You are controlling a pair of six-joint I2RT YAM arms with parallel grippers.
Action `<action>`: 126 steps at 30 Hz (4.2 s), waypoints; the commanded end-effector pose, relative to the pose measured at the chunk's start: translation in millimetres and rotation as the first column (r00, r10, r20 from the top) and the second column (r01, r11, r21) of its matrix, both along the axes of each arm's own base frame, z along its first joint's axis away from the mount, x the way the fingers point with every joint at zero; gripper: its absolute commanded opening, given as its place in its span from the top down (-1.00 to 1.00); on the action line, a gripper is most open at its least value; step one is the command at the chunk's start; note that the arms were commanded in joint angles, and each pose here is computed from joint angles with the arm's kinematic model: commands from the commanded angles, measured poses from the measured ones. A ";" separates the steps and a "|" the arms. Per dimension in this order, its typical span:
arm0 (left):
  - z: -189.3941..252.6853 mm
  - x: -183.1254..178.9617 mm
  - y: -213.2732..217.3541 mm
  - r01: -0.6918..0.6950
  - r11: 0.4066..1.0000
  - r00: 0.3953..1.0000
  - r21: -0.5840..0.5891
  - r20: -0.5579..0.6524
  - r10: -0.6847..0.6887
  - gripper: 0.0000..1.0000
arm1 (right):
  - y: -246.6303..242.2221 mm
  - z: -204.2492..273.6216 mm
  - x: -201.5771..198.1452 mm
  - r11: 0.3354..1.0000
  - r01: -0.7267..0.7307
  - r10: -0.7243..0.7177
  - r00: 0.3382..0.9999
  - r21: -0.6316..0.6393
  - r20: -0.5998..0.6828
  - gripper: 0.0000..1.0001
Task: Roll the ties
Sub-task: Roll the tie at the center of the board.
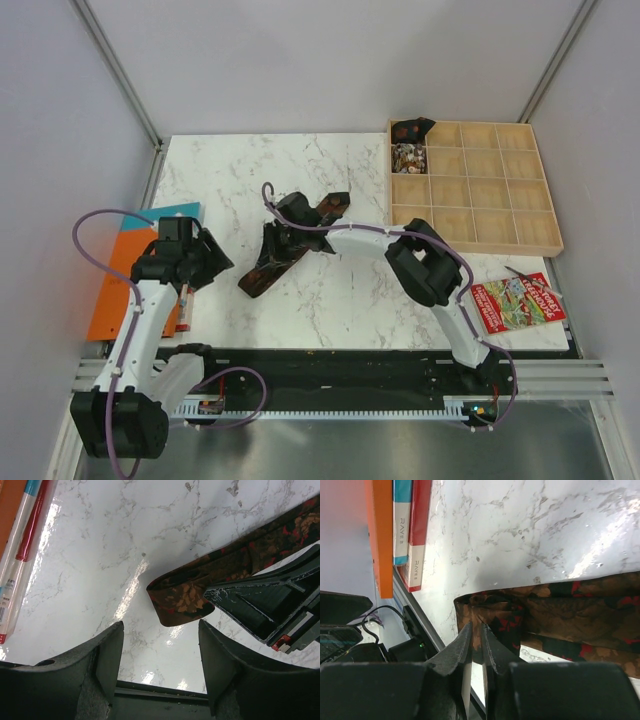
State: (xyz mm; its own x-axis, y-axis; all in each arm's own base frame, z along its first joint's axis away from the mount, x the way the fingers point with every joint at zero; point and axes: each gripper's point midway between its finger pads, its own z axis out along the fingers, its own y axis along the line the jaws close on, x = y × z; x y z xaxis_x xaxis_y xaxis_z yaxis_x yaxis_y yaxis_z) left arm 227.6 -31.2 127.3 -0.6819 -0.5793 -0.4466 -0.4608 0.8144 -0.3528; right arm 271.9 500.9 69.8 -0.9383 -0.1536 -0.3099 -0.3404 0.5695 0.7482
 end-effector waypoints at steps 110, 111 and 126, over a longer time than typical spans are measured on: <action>-26.6 -10.8 -39.6 0.055 0.996 0.994 -0.075 -0.087 -0.062 0.94 | 22.4 -21.6 -48.9 0.999 -0.026 0.027 0.999 0.027 -0.032 0.67; -26.6 -10.7 -40.0 0.062 0.995 0.994 -0.075 -0.090 -0.069 0.94 | 24.7 -23.0 -48.6 0.999 -0.030 0.031 0.999 0.028 -0.031 0.67; -33.6 -14.2 -47.2 0.104 0.990 0.983 -0.092 -0.139 -0.117 0.95 | 12.5 12.7 -3.7 0.996 0.050 -0.052 0.998 0.076 0.022 0.67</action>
State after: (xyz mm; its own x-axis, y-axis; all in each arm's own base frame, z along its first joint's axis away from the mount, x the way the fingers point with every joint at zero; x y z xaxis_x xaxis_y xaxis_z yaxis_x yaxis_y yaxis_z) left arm 202.3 -65.6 75.6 -0.7788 -0.5635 -0.2757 -0.4875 0.8202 -0.2994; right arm 240.4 517.2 52.2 -0.9482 -0.1483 -0.2810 -0.3156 0.5417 0.7791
